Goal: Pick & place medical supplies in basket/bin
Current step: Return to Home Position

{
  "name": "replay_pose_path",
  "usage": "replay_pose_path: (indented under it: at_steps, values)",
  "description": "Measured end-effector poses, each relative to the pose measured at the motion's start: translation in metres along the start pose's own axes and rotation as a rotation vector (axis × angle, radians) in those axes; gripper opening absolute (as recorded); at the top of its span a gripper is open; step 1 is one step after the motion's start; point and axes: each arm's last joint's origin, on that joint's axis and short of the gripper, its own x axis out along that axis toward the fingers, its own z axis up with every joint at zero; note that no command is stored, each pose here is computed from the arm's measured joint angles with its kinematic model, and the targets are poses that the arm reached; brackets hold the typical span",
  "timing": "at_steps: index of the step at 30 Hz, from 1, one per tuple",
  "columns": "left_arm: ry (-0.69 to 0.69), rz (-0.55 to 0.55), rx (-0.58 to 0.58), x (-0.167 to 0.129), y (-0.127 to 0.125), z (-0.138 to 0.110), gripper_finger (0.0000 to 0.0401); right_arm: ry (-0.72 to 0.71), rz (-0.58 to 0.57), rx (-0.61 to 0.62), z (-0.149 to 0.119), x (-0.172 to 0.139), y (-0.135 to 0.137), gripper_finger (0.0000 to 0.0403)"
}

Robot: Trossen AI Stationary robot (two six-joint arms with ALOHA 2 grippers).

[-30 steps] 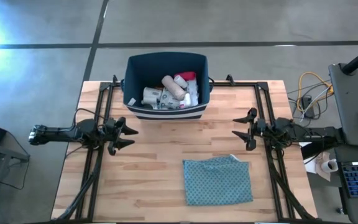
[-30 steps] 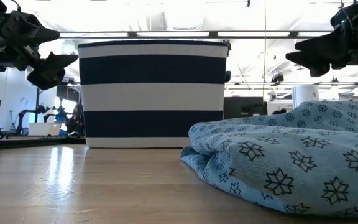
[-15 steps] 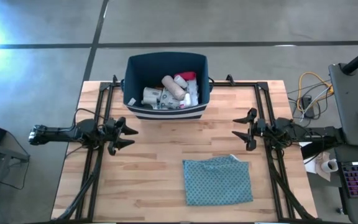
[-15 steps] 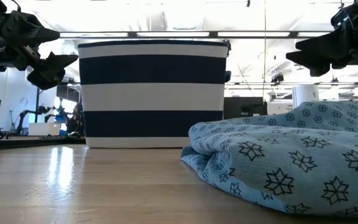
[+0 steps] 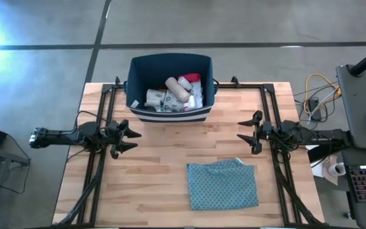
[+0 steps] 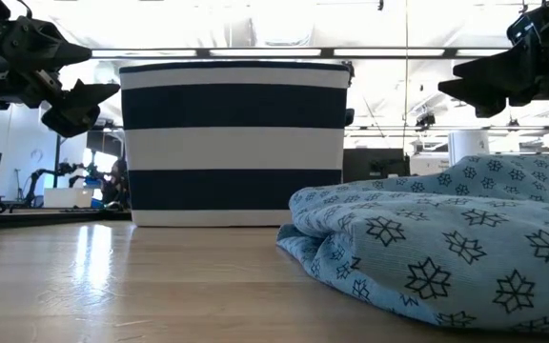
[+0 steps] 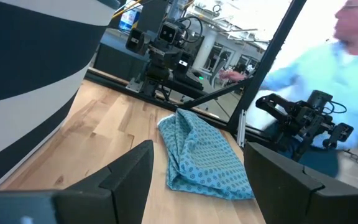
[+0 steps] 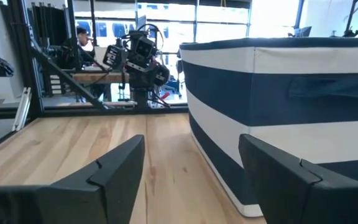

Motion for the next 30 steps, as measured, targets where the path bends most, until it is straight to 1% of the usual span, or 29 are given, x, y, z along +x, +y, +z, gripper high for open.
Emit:
replay_pose_path:
  at_steps: [5, 14, 24, 30]
  values:
    - [0.000, 0.000, 0.000, 0.0000, 0.0000, 0.0000, 0.0230, 0.000, 0.000, 0.000, 0.0001, 0.0000, 0.0000, 0.0249]
    - [0.000, 0.000, 0.000, 0.0000, 0.0000, 0.0000, 0.0230, 0.006, 0.000, -0.001, -0.0004, 0.0003, 0.0001, 0.0256]
    - [0.000, 0.000, 0.000, 0.0000, 0.0000, 0.0000, 0.0230, 0.005, 0.000, -0.001, -0.0003, 0.0003, 0.0000, 0.0246]
    - [0.000, 0.000, 0.000, 0.0000, -0.0001, 0.0001, 0.0230, 0.005, 0.000, -0.001, -0.0003, 0.0003, 0.0000, 0.0250]
